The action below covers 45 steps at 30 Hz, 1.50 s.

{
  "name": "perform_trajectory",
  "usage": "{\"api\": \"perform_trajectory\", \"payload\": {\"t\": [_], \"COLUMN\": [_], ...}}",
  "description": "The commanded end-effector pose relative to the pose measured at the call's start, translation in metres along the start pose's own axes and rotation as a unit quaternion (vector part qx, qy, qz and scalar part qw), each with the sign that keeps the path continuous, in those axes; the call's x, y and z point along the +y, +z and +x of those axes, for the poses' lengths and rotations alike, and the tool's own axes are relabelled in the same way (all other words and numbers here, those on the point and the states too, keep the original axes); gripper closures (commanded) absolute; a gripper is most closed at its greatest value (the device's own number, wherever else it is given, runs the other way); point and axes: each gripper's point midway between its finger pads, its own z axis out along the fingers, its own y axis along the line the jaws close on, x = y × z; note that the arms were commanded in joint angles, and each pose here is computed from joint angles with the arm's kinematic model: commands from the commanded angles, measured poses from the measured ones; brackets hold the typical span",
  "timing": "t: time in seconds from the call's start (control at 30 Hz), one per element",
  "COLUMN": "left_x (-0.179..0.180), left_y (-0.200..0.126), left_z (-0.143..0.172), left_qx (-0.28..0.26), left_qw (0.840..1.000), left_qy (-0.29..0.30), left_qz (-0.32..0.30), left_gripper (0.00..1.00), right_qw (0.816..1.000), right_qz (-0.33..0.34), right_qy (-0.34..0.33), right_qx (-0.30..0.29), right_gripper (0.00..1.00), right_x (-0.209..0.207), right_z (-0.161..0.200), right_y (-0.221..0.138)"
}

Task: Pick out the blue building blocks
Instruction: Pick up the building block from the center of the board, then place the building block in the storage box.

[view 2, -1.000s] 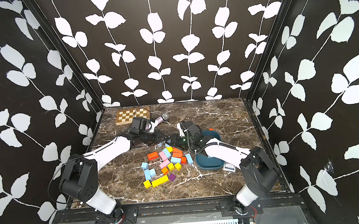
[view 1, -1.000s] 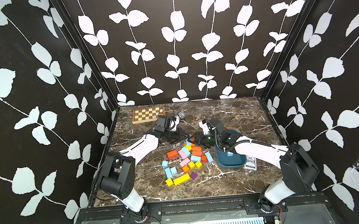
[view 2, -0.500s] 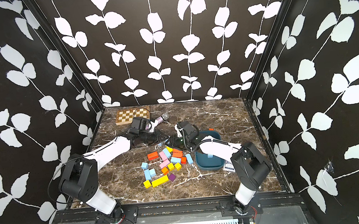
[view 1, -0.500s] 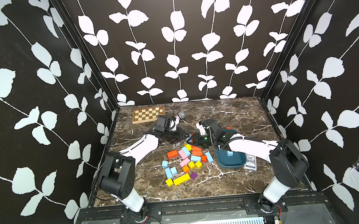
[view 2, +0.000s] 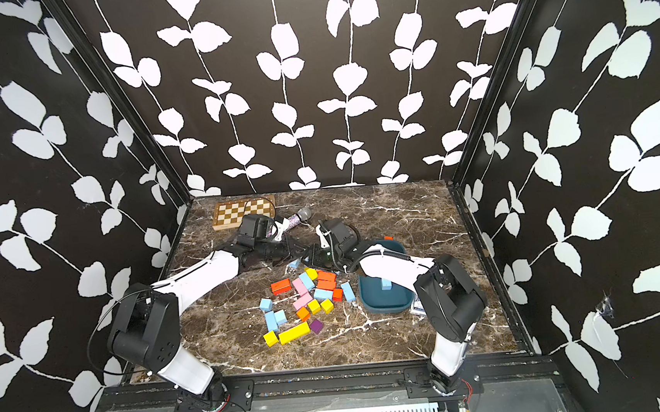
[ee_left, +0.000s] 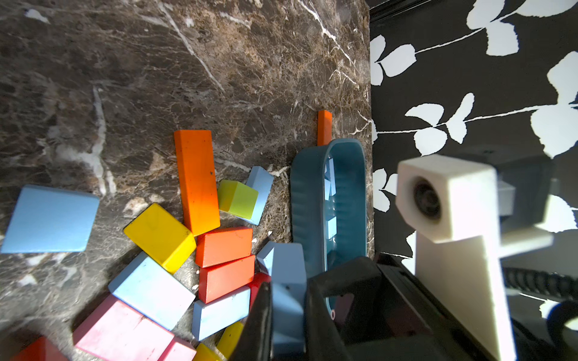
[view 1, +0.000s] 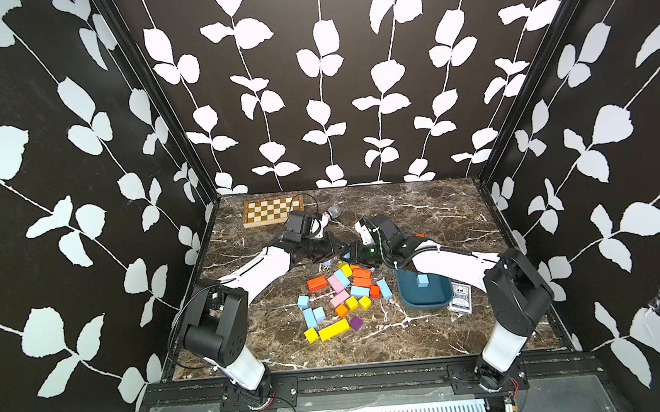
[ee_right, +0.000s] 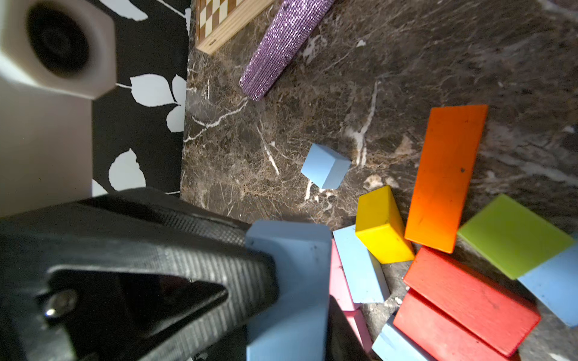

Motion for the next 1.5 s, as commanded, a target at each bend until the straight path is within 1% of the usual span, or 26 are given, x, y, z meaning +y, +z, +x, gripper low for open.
{"api": "perform_trajectory", "payload": {"t": [0.0,0.07,0.1,0.13,0.23,0.3,0.37,0.4,0.43,0.57,0.7,0.77,0.9,1.03,1.13,1.23,1.47], "left_x": [-0.021,-0.020,-0.020,-0.019,-0.017,-0.015,-0.013,-0.011,-0.009,-0.001,0.013,0.017,0.024,0.030,0.034,0.041,0.040], "left_y": [-0.014,-0.014,-0.014,-0.014,-0.013,-0.013,-0.013,-0.013,-0.013,-0.012,-0.011,-0.010,-0.008,-0.007,-0.007,-0.009,-0.011], "left_z": [-0.005,-0.005,-0.004,-0.004,-0.003,-0.002,0.000,0.001,0.002,0.005,0.007,0.009,0.013,0.017,0.023,0.027,0.028], "left_qx": [-0.017,-0.016,-0.015,-0.015,-0.015,-0.014,-0.012,-0.011,-0.010,-0.004,-0.002,0.001,0.007,0.017,0.027,0.031,0.032], "left_qw": [0.999,0.999,0.999,0.999,0.999,0.999,0.999,0.999,0.999,0.999,0.998,0.998,0.997,0.994,0.991,0.990,0.988], "left_qy": [0.018,0.019,0.019,0.020,0.022,0.026,0.030,0.031,0.033,0.046,0.055,0.054,0.061,0.090,0.110,0.114,0.129], "left_qz": [0.025,0.025,0.024,0.023,0.021,0.019,0.014,0.011,0.007,-0.008,-0.039,-0.042,-0.050,-0.061,-0.069,-0.080,-0.080], "left_gripper": [0.98,0.98,0.96,0.93,0.69,0.57,0.49,0.45,0.43,0.35,0.31,0.31,0.31,0.31,0.32,0.32,0.31], "right_qw": [1.000,1.000,1.000,0.999,0.999,0.998,0.997,0.996,0.995,0.990,0.984,0.978,0.960,0.943,0.937,0.934,0.944], "right_qz": [-0.001,0.007,0.012,0.017,0.034,0.050,0.072,0.086,0.087,0.132,0.176,0.209,0.279,0.327,0.342,0.347,0.314], "right_qy": [-0.018,-0.023,-0.024,-0.026,-0.028,-0.031,-0.029,-0.024,-0.025,-0.013,-0.005,-0.001,-0.004,-0.008,-0.008,-0.007,0.008], "right_qx": [-0.015,-0.016,-0.016,-0.017,-0.021,-0.023,-0.025,-0.019,-0.030,-0.035,-0.032,-0.016,0.022,0.059,0.073,0.081,0.102], "right_gripper": [0.71,0.77,0.79,0.81,0.84,0.85,0.86,0.86,0.86,0.86,0.86,0.86,0.86,0.86,0.86,0.86,0.85], "right_x": [0.006,0.004,0.002,-0.001,-0.010,-0.020,-0.035,-0.046,-0.046,-0.077,-0.103,-0.120,-0.148,-0.166,-0.173,-0.177,-0.180], "right_z": [-0.010,-0.011,-0.010,-0.011,-0.010,-0.010,-0.010,-0.007,-0.010,-0.007,0.000,0.009,0.028,0.041,0.045,0.048,0.049], "right_y": [-0.003,-0.006,-0.008,-0.010,-0.021,-0.031,-0.045,-0.047,-0.062,-0.099,-0.131,-0.147,-0.168,-0.183,-0.186,-0.185,-0.157]}}
